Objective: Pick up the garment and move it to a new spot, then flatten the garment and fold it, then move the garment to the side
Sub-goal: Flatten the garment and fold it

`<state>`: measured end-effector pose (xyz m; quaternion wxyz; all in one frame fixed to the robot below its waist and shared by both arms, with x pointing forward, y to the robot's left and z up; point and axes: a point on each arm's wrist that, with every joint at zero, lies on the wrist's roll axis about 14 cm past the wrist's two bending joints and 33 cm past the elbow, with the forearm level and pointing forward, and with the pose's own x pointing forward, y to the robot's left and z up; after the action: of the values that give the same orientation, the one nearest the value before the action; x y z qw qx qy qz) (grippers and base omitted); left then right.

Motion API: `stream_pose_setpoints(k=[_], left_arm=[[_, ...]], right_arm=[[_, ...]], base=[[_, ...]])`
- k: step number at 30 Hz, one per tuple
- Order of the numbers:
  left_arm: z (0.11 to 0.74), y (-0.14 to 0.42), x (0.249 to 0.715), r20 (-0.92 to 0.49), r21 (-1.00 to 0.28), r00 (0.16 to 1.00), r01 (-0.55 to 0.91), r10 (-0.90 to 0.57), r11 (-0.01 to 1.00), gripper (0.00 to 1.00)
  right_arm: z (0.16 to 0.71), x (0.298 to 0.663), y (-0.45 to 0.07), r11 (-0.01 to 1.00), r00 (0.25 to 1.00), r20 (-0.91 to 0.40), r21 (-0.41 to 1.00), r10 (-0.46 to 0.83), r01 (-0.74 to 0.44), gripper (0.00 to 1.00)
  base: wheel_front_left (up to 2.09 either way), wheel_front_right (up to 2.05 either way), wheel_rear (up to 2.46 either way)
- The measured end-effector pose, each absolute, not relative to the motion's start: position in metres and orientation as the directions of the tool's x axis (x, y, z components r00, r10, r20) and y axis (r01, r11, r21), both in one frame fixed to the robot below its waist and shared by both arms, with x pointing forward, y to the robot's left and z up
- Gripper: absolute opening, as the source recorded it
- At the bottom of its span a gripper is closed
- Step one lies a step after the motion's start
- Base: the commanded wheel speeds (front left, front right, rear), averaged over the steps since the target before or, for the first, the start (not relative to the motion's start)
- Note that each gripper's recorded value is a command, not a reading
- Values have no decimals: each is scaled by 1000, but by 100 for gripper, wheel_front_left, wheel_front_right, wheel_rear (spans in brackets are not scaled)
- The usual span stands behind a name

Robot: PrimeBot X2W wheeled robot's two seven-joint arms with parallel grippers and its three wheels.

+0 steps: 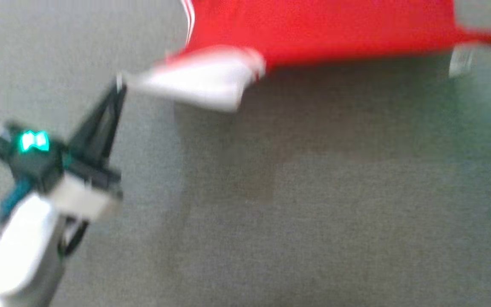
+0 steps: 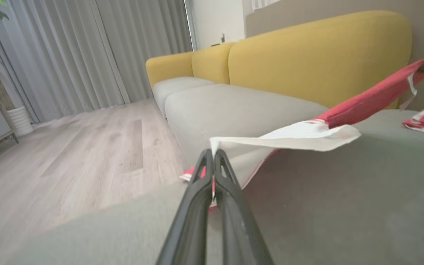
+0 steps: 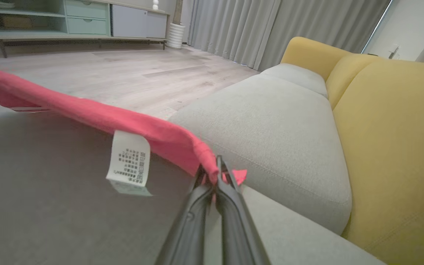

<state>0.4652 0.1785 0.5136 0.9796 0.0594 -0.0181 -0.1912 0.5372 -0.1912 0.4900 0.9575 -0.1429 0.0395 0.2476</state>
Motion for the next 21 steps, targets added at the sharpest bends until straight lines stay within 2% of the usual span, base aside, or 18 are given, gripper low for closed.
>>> stream_pose_setpoints(k=[6,13,17,21], left_arm=[[493,179,390,-66,79,925,378,-373,922,0],[477,163,325,-151,-16,914,378,-376,925,0],[477,159,312,-165,-39,911,378,-379,925,0],[483,158,325,-154,-30,912,380,-380,924,0]], right_arm=[[481,464,-208,857,877,-198,-204,437,-473,0],[475,403,-220,883,889,-215,-159,405,-441,0],[458,377,-219,888,878,-257,-120,403,-443,0],[453,376,-212,892,873,-265,-88,409,-444,0]], base=[[0,0,0],[0,0,0],[0,0,0],[0,0,0]])
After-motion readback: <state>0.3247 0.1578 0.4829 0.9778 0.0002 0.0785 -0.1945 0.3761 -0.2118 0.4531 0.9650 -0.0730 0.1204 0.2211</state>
